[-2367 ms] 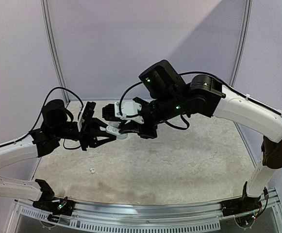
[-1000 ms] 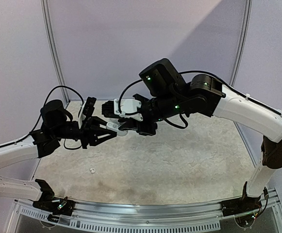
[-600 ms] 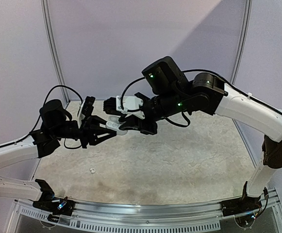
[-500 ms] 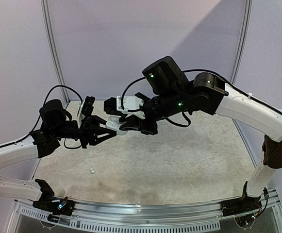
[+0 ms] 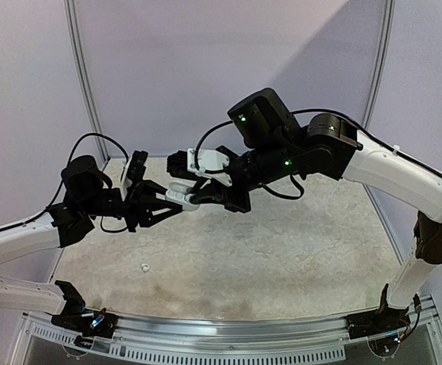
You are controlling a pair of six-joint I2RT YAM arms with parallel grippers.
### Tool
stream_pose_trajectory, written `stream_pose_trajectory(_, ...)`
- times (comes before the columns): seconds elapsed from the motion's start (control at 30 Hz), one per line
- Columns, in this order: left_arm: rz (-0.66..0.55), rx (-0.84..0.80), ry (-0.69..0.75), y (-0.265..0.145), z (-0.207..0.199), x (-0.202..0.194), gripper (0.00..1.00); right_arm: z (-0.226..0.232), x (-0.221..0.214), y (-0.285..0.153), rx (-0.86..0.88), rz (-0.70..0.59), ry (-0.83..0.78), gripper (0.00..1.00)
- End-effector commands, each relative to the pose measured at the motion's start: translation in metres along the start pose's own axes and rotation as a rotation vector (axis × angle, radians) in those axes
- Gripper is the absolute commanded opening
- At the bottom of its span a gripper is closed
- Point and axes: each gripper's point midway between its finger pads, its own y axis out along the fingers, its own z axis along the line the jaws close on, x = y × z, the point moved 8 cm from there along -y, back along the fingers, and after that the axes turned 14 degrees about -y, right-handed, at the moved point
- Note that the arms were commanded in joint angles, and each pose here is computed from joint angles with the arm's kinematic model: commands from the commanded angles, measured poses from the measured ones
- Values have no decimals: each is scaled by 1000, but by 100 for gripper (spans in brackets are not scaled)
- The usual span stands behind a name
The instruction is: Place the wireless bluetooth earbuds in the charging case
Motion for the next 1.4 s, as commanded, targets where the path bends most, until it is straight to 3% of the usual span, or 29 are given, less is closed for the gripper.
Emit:
stream_pose_trajectory(0.0, -19, -88, 88, 1, -15, 10, 0, -4, -14, -2, -8, 49, 33, 12)
stream_pose_trajectory(0.43, -18, -89, 107, 1, -16, 10, 0, -9, -20, 4, -22, 138, 29, 0)
stream_pose_trajectory(0.83, -3, -89, 111, 2, -16, 9, 0, -20, -14, -5, -96, 148, -41, 0)
stream_pose_trajectory(1.37, -5, -81, 109, 1, -14, 8, 0, -14, -7, -8, -52, 80, -36, 0)
